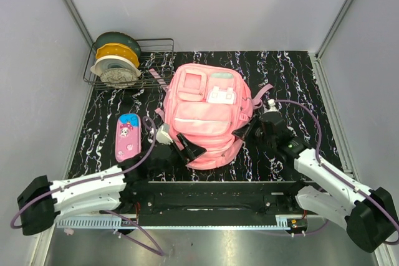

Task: Pack the student bag
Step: Zip the student bag at the center of the board.

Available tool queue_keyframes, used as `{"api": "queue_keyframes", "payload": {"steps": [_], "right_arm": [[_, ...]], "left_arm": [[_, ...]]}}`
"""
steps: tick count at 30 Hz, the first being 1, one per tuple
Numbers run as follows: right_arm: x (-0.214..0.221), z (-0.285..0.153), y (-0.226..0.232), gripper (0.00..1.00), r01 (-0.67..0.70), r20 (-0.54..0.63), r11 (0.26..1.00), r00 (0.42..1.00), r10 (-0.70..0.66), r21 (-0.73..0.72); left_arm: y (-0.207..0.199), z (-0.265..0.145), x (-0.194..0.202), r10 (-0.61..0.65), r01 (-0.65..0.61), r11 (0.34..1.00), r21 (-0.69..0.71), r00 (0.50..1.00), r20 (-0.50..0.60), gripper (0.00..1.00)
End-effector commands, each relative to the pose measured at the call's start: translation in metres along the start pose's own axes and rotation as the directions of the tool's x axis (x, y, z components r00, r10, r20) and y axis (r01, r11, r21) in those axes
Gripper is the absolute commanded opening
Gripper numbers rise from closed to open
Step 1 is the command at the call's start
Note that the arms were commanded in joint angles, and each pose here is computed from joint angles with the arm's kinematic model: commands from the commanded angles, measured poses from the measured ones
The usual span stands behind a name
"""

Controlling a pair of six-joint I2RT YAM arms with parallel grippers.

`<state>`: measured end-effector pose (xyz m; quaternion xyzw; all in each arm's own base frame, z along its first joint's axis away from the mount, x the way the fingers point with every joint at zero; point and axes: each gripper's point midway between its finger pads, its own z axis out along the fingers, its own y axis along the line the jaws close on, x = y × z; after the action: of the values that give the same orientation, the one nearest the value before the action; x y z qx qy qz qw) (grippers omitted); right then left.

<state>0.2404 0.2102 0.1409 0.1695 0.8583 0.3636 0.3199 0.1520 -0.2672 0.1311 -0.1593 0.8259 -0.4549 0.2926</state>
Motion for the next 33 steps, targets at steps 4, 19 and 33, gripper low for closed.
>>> {"api": "queue_keyframes", "payload": {"steps": [4,19,33], "right_arm": [[-0.013,-0.027,0.054,0.0,0.043,0.007,0.983,0.999,-0.043,-0.181],[0.01,-0.038,0.035,0.13,0.104,-0.038,0.983,0.993,-0.111,-0.151],[0.069,-0.069,0.05,0.47,0.189,-0.239,0.938,0.935,-0.262,-0.289]], "left_arm": [[-0.018,0.03,-0.02,-0.137,0.126,0.988,0.085,0.981,0.137,0.82],[0.011,0.006,-0.07,-0.163,0.159,0.986,0.041,0.933,0.321,0.0],[0.018,-0.001,-0.082,-0.152,0.145,0.988,0.046,0.931,0.333,0.0]]}}
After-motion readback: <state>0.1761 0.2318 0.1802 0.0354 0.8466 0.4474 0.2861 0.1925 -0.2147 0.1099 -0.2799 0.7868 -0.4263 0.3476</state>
